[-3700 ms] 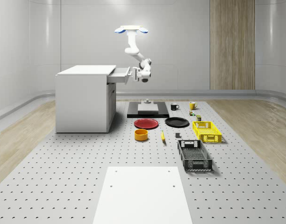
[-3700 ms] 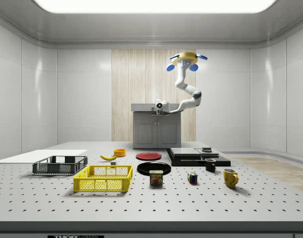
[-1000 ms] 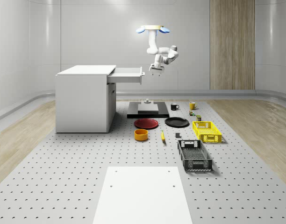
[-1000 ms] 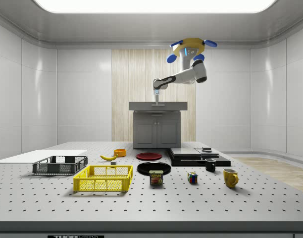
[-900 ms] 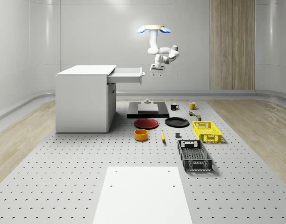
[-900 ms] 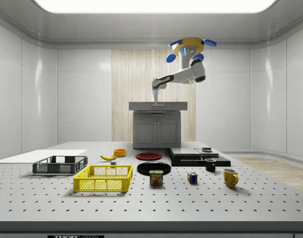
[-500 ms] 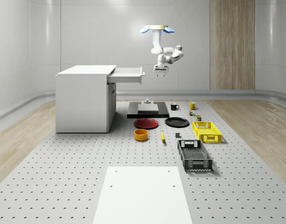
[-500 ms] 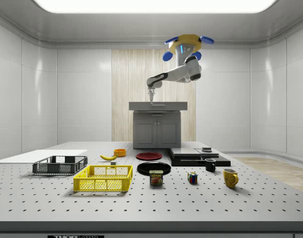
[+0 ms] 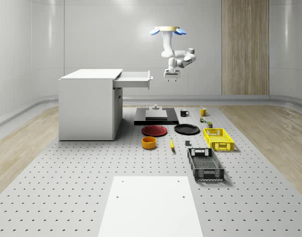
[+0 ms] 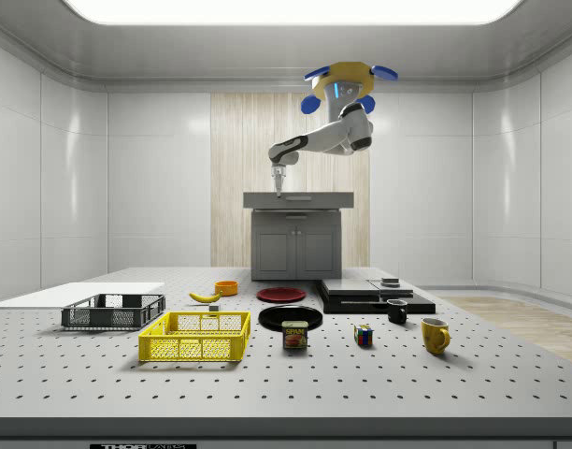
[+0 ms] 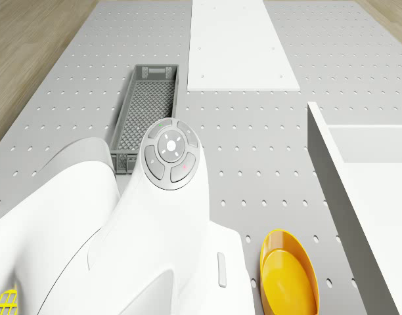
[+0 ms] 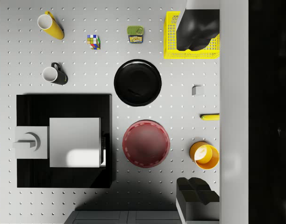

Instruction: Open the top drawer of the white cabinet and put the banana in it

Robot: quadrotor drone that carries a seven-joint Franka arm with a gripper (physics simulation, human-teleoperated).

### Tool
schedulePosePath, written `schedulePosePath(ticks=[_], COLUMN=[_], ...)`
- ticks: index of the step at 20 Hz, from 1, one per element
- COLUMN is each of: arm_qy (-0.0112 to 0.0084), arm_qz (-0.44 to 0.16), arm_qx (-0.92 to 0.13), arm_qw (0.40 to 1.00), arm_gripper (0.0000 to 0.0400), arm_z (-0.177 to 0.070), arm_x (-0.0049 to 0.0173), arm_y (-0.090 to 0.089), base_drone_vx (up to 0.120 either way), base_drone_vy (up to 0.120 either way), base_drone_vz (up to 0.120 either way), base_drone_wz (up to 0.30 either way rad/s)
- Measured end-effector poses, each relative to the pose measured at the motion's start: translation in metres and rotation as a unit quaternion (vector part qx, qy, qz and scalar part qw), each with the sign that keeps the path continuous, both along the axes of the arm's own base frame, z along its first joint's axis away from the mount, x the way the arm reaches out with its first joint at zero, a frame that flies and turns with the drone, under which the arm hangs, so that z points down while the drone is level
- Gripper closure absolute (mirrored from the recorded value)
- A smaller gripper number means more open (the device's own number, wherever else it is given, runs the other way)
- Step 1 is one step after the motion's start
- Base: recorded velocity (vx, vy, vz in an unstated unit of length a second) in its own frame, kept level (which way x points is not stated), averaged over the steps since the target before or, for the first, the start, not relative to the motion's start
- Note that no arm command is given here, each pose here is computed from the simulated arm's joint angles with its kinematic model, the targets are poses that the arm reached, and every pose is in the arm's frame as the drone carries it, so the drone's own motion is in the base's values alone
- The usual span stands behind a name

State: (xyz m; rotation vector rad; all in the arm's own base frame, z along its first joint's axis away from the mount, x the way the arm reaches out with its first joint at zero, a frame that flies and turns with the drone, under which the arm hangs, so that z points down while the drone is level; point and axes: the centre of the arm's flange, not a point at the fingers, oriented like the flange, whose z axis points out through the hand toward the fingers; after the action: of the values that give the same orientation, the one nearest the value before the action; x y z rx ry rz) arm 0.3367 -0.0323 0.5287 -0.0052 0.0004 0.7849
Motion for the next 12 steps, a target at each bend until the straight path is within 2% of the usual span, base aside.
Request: schedulePosePath(ticks=[12], arm_qy=[0.0], arm_qz=[0.0], arm_qx=[0.001], arm_qw=[1.0], arm_gripper=[0.0], arm_z=[0.0], arm_x=[0.0], arm_y=[0.0003], base_drone_vx=[0.12], base_drone_vy=[0.0], base_drone_vz=[0.0], base_drone_wz=[0.0])
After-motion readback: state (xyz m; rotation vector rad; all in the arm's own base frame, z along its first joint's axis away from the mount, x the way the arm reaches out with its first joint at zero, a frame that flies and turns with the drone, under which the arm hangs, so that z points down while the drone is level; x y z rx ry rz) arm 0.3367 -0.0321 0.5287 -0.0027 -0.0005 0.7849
